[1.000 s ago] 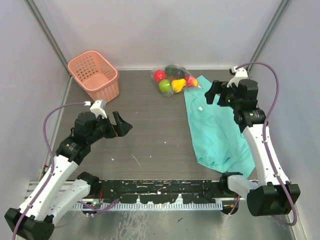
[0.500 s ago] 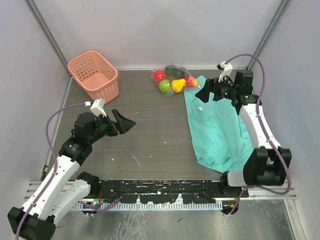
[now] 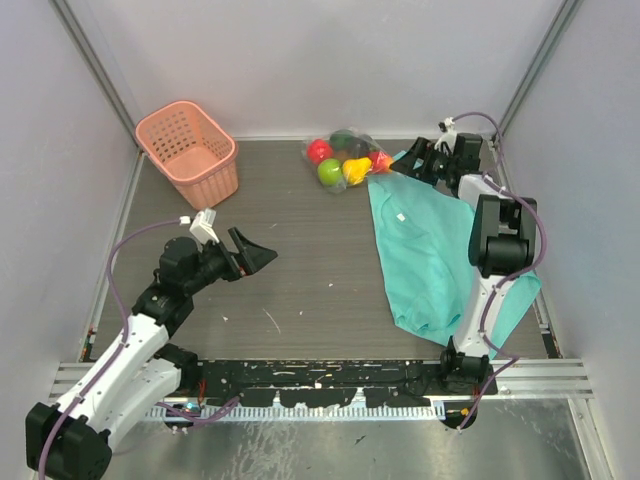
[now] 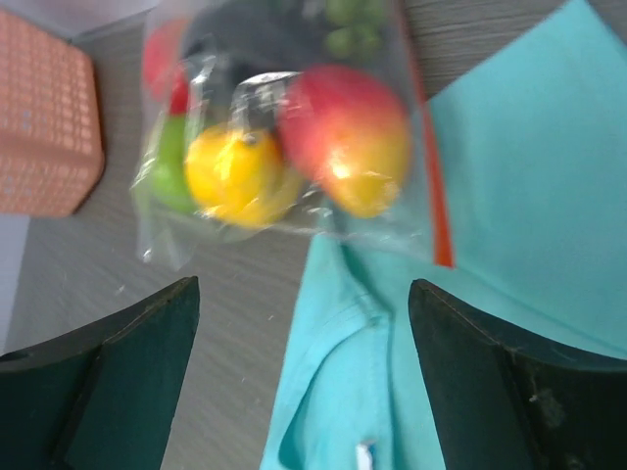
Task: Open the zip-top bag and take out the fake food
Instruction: Pick up the zipper food storage bag at the center of the board.
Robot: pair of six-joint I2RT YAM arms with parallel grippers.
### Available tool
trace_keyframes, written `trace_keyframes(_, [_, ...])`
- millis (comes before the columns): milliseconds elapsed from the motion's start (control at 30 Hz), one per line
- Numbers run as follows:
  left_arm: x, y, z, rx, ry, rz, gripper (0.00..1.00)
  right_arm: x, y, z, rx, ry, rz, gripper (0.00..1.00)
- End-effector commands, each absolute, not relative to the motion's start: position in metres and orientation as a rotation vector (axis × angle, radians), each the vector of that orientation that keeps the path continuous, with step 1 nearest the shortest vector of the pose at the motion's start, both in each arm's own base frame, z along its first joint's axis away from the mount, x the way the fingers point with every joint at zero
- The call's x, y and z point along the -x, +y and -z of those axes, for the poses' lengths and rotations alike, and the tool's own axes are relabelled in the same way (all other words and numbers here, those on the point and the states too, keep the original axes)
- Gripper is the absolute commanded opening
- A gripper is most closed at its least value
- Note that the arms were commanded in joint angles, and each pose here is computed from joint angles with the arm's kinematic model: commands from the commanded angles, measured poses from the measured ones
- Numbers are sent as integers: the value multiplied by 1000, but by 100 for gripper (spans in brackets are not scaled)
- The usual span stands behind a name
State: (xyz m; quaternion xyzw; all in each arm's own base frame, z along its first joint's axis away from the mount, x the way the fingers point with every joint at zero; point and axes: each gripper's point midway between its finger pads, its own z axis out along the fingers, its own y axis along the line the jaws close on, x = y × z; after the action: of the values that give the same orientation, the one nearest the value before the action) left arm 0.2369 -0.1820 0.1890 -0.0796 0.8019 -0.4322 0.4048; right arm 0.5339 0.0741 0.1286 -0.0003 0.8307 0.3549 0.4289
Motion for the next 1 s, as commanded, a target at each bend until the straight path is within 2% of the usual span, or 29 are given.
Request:
trace_keyframes(0, [-244,-187,-222,140,1864,1153,98,-581,48,-152,-180,1939,-934,87])
trace_keyframes(400, [-254,-194,-218,144,1870,1185,98,-599,47,-122,-532,1886,-1179,67])
trace_keyframes(967, [-249,-197,-220,156,1873,1224,98,-588,57,-90,-687,1919,-1311,63])
